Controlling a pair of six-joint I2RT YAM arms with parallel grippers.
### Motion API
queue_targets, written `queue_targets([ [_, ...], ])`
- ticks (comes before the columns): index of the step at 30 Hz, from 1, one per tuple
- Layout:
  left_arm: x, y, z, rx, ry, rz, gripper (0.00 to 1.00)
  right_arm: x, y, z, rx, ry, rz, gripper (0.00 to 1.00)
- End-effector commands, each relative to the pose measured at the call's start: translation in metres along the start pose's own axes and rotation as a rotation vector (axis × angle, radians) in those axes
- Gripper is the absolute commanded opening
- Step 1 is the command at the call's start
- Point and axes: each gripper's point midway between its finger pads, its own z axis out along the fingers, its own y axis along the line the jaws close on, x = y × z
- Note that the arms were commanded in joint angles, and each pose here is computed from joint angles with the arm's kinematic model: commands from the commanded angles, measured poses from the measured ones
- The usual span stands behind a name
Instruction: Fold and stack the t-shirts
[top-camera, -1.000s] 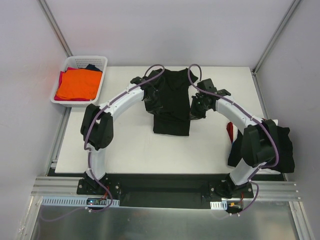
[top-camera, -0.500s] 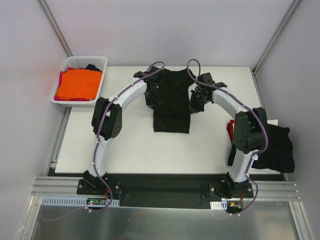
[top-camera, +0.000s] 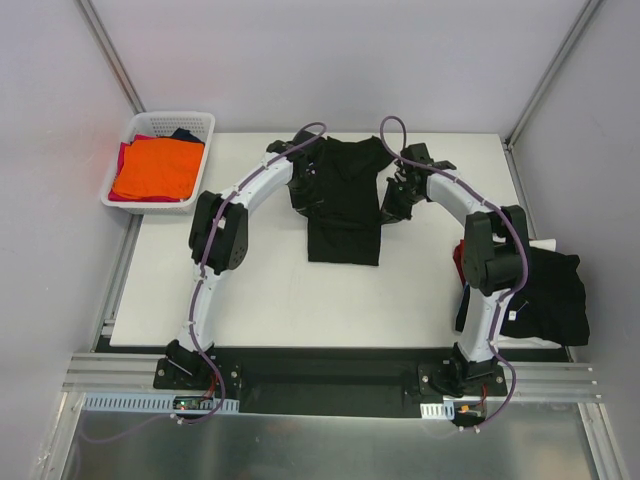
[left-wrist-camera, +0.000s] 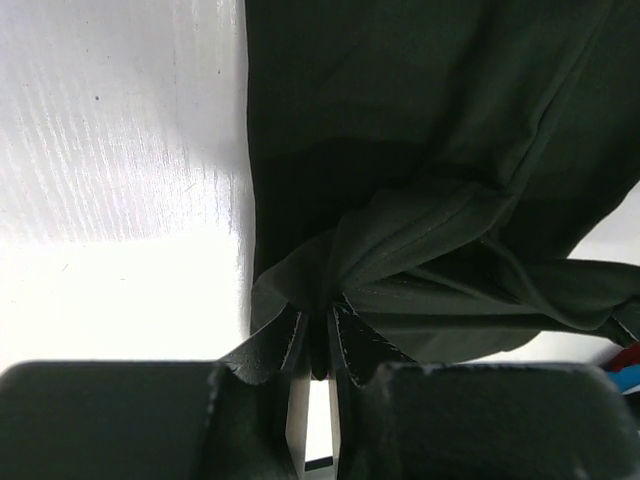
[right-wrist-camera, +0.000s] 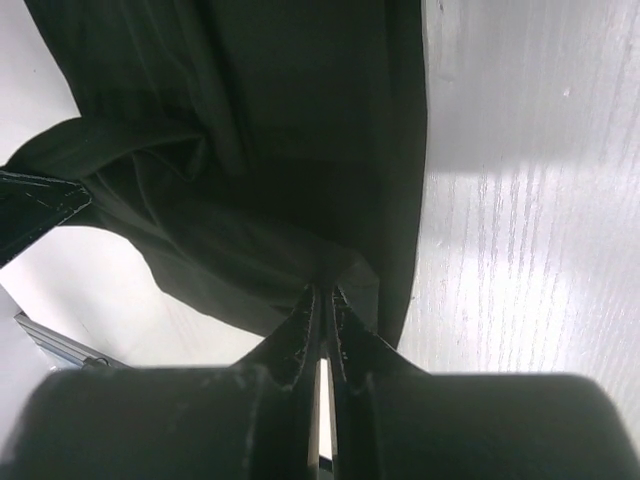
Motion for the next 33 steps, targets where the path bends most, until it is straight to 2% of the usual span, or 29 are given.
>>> queue_targets([
  [1,-0.006,0.006,-0.007,-0.007,0.0,0.018,0.12,-0.011,0.001,-0.005,-0.009,-0.018,-0.022,0.02],
  [2,-0.005,0.006,-0.006,-0.006,0.004,0.017,0.16,-0.011,0.001,-0.005,-0.01,-0.018,-0.024,0.06],
  [3,-0.005,0.007,-0.005,-0.009,0.006,0.017,0.21,-0.011,0.001,-0.005,-0.008,-0.017,-0.02,0.25],
  [6,-0.003,0.007,-0.003,-0.007,0.018,0.017,0.5,-0.011,-0.002,-0.004,-0.002,-0.016,-0.021,0.5],
  [7,-0.003,0.007,-0.003,-0.009,0.017,0.017,0.7,-0.011,-0.001,-0.006,-0.002,-0.021,-0.022,0.52],
  [8,-0.003,0.008,-0.004,-0.01,0.014,0.014,0.76,-0.012,0.0,-0.008,-0.003,-0.033,-0.028,0.53],
  [11,-0.005,0.006,-0.013,-0.007,-0.008,0.021,0.89,-0.02,0.011,-0.03,-0.036,-0.115,-0.052,0.55],
  [13,-0.008,0.002,-0.027,0.006,-0.037,0.023,0.89,-0.021,0.018,-0.04,-0.048,-0.117,-0.055,0.57],
  [17,-0.001,-0.004,-0.043,0.024,-0.053,0.005,0.82,-0.001,0.016,-0.028,-0.063,-0.062,-0.044,0.48],
  [20,0.014,-0.009,-0.045,0.024,-0.04,0.004,0.46,0.019,0.009,-0.016,-0.06,-0.032,-0.028,0.4],
  [21,0.019,-0.015,-0.045,0.031,-0.04,0.009,0.22,0.022,0.009,-0.017,-0.065,-0.036,-0.029,0.38],
  [22,0.025,-0.014,-0.044,0.025,-0.034,0.012,0.15,0.024,0.01,-0.016,-0.068,-0.038,-0.025,0.33],
  [23,0.029,-0.016,-0.043,0.027,-0.031,0.016,0.06,0.031,0.007,-0.012,-0.062,-0.021,-0.023,0.19],
  [24,0.033,-0.019,-0.042,0.029,-0.028,0.019,0.0,0.034,0.007,-0.012,-0.061,-0.02,-0.026,0.13],
  [27,0.049,-0.024,-0.038,0.015,-0.02,0.045,0.0,0.044,0.007,-0.008,-0.055,-0.007,-0.035,0.09],
  [33,0.067,-0.028,-0.024,0.003,0.019,0.06,0.01,0.055,0.007,-0.001,-0.049,0.013,-0.041,0.13],
])
